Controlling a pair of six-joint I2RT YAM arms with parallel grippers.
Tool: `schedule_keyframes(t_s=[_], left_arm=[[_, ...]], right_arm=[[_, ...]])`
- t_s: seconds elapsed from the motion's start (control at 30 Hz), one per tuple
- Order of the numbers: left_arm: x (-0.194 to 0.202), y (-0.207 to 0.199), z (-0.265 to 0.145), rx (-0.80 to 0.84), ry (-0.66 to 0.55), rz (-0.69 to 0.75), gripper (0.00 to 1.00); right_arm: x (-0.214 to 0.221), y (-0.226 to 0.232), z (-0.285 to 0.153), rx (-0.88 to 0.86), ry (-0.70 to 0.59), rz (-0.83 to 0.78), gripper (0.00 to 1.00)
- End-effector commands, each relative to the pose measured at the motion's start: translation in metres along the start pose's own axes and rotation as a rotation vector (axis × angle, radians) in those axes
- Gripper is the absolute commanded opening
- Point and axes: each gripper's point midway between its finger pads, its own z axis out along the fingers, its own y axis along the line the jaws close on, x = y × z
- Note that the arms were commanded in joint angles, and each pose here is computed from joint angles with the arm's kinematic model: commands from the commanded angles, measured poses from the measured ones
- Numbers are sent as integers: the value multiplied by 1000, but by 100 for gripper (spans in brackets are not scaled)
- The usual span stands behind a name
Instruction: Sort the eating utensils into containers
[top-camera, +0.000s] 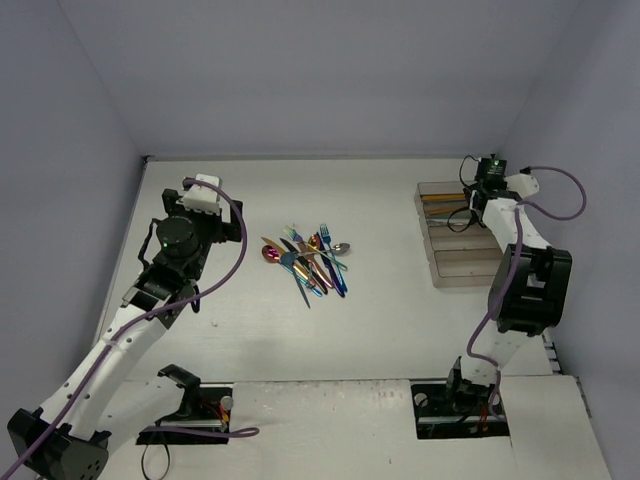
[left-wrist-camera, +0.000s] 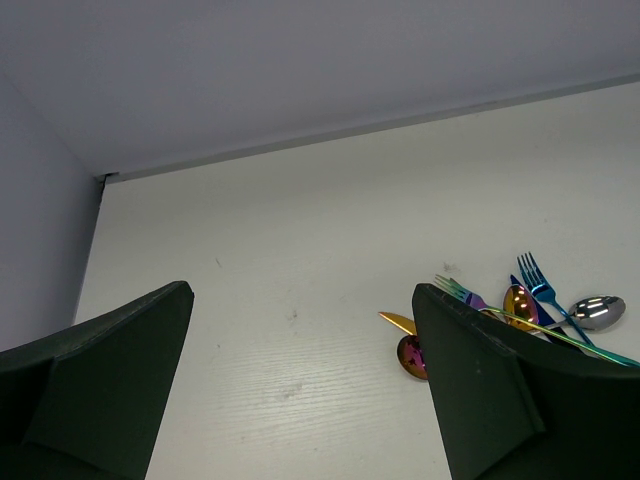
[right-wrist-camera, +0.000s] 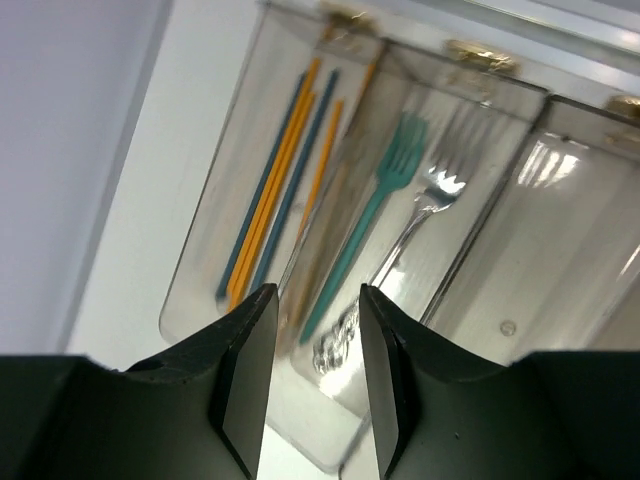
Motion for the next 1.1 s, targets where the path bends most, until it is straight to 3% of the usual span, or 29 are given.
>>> schedule_keyframes(t_s=[0.0,0.17,0.37,0.5,0.73,1.07], left_arm=[[-37,0,-2,5,-105,-46,90],[-37,0,-1,4,-103,-45,90],[-35,-1,1,4,-95,-42,90],[-32,-2,2,5,-89,-40,90],[-30,-4,4,12,-83,-38,90],[-32,-4,3,13,-88,-38,90]], right_arm=[[19,62,-53,-271,54,-361,35],[106,100,-99,-518,171,-762,37],[204,103,-141,-701,294,-1068,39],[256,85,-156,-707,348,-1194,38],[314,64,-185,-711,350,-1331,23],[347,45,-184,-661,388,-1343,23]])
